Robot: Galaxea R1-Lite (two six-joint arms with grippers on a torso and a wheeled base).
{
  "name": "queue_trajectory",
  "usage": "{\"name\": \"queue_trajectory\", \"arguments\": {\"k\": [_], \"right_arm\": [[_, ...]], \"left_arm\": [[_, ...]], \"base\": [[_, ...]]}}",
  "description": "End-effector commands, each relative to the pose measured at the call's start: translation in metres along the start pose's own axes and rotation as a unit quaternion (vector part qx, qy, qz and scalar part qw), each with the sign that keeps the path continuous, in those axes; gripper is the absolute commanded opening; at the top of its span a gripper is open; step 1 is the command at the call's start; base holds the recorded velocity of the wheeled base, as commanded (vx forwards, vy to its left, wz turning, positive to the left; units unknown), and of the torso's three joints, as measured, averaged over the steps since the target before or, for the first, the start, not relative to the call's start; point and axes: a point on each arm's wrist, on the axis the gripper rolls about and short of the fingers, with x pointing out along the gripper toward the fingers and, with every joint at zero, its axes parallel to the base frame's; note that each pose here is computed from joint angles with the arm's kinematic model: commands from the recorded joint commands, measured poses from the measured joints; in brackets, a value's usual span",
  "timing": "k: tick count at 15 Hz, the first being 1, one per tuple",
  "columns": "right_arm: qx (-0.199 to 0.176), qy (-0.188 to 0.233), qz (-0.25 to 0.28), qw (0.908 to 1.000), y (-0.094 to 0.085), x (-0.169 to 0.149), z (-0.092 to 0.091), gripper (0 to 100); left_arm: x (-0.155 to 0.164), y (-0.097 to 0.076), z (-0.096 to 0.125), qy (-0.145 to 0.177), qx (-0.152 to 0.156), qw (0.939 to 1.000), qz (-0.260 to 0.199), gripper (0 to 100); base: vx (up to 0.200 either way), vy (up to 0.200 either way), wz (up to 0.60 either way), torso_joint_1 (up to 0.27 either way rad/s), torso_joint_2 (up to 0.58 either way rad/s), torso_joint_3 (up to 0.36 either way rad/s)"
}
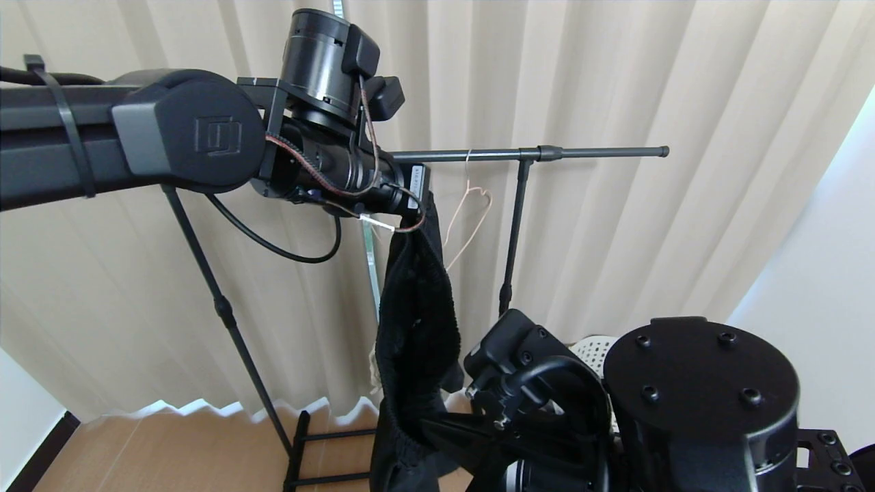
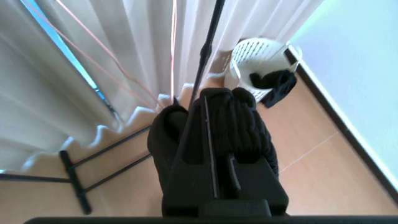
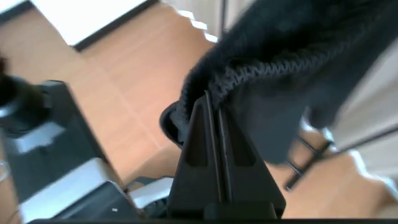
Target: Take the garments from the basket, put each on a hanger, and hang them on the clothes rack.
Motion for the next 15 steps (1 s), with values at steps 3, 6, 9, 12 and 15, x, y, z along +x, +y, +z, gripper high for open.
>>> {"name": "queue_trajectory", "arguments": {"k": [3, 6, 9, 12, 15], "right_arm": [[0.009, 0.016, -0.201, 0.9794, -0.082, -0.005, -0.008, 0], [0.042, -0.006, -0.276, 0.9603, -0.126, 0.027, 0.020, 0], [0.051, -0.043, -0.315, 0.9468, -0.143, 0.068, 0.050, 0], [0.051, -0.082, -0.302, 0.9483, -0.137, 0.099, 0.075, 0], [0.049, -0.099, -0.287, 0.9515, -0.127, 0.119, 0.084, 0]], "left_arm": [[-0.038, 0.027, -0.019, 0.029, 0.082, 0.9958, 0.030, 0], [-0.061, 0.033, -0.053, 0.077, 0.133, 0.9875, 0.033, 0], [-0.074, 0.020, -0.081, 0.110, 0.146, 0.9830, 0.009, 0], [-0.078, -0.015, -0.095, 0.126, 0.097, 0.9867, -0.035, 0], [-0.070, -0.050, -0.105, 0.146, 0.050, 0.9856, -0.069, 0]], "base": [[0.000, 0.000, 0.00, 0.000, 0.00, 0.000], [0.000, 0.000, 0.00, 0.000, 0.00, 0.000], [0.000, 0.000, 0.00, 0.000, 0.00, 0.000], [0.000, 0.000, 0.00, 0.000, 0.00, 0.000], [0.000, 0.000, 0.00, 0.000, 0.00, 0.000]]}}
